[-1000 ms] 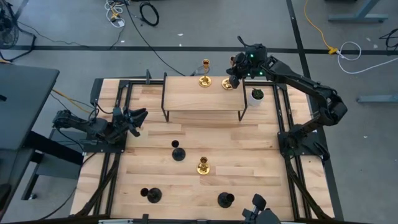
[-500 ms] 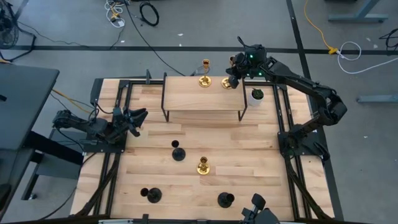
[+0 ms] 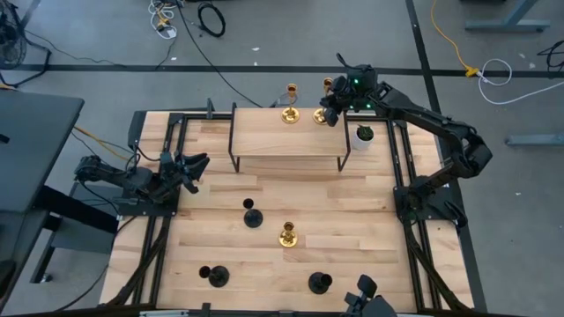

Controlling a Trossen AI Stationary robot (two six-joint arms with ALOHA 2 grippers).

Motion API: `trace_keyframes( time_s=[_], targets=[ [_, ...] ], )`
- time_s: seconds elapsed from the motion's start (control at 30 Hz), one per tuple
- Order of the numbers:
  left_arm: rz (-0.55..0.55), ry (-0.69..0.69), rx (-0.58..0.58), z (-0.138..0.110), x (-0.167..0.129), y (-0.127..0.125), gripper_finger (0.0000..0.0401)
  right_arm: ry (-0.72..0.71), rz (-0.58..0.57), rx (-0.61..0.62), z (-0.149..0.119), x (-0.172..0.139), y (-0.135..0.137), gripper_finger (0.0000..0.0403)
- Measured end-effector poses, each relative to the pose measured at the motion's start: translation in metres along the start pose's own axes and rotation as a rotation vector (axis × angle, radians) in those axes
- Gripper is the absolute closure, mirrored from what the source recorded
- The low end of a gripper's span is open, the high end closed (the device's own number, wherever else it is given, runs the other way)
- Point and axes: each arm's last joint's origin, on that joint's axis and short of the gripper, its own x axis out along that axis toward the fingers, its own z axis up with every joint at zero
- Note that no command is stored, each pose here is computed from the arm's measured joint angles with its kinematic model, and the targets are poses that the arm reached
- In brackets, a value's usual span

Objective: Pick & Place candle stick holders
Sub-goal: Put the right gold candle holder on the shelf, then put the right black candle holder on the shelf

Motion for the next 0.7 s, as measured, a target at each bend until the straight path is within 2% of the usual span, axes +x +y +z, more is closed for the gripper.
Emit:
trace_keyframes(
  time_s=[0.33, 0.7],
  targets=[
    [0.000, 0.000, 0.000, 0.000, 0.000, 0.000, 0.0270, 0.016, 0.001, 0.000, -0.001, -0.007, 0.002, 0.0271],
    [0.000, 0.000, 0.000, 0.000, 0.000, 0.000, 0.0270, -0.003, 0.006, -0.032, 0.004, -0.048, 0.013, 0.0247]
  ],
)
